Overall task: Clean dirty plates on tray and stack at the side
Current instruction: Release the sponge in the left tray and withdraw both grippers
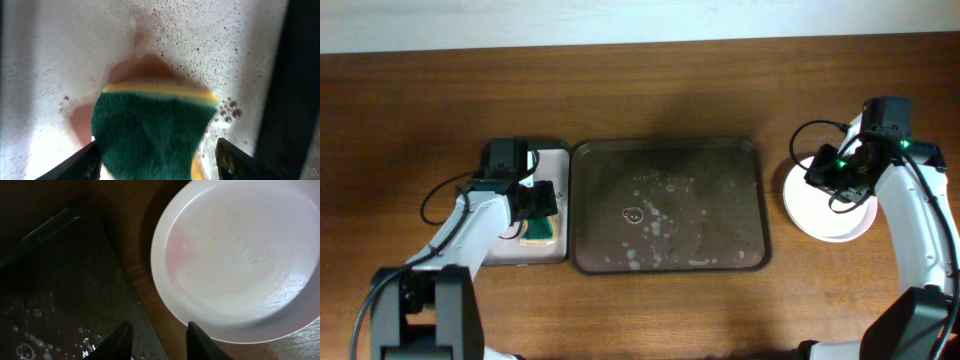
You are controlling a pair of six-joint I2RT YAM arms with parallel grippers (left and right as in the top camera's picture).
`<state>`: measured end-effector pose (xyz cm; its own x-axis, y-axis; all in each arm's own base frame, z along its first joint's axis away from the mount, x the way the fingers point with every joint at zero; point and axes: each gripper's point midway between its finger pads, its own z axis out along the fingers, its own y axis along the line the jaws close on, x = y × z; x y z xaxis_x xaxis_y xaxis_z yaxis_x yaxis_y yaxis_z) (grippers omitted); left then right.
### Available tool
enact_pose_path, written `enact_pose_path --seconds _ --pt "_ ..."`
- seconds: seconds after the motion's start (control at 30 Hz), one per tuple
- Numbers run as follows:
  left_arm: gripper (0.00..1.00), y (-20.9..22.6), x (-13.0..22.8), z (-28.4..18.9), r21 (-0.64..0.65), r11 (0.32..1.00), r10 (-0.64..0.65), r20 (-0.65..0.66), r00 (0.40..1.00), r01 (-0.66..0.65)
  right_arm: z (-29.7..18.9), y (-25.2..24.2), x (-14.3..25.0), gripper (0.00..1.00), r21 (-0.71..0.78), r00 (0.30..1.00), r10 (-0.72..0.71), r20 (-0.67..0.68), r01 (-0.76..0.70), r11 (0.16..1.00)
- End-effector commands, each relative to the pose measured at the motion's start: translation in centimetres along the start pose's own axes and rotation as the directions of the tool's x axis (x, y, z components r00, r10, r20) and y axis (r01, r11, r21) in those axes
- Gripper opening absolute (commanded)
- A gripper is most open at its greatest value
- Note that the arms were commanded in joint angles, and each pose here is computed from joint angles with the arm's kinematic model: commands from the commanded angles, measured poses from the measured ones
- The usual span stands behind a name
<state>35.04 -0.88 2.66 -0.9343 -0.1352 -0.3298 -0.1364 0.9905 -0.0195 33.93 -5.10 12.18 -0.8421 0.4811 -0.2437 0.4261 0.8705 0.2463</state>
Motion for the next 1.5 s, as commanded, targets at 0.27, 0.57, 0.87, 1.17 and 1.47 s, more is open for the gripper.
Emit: enact_pose_path --seconds 0.27,0.57,0.87,1.17,1.47 --pt "0.08 -0.4 -2.3 1.7 0.008 1.000 -0.013 0.069 0.998 0.013 0.0 1.9 0.8 0.36 -0.028 0.998 -0.061 -0.006 0.061 0.998" --pt "0.00 -0.7 -4.5 -0.1 0.018 1.000 -0.011 0.132 0.991 0.009 0.0 2.2 1.0 0.36 -0.030 0.997 -0.073 -0.010 0.072 0.997" --pt "0.67 -1.1 -4.6 -2.8 0.045 0.999 0.006 0.134 0.991 -0.012 0.0 4.5 1.2 0.42 -0.118 0.983 -0.182 0.001 0.181 0.976" --pt "0.95 -1.4 -0.2 -7.3 0.102 0.995 0.011 0.016 1.000 -0.012 0.3 9.3 5.6 0.82 -0.200 0.857 -0.513 -0.042 0.496 0.845" --pt "0.99 0.8 6.3 -13.1 0.135 0.986 -0.073 -0.153 0.986 0.094 -1.8 6.9 7.5 0.99 -0.169 0.886 -0.448 -0.124 0.426 0.889"
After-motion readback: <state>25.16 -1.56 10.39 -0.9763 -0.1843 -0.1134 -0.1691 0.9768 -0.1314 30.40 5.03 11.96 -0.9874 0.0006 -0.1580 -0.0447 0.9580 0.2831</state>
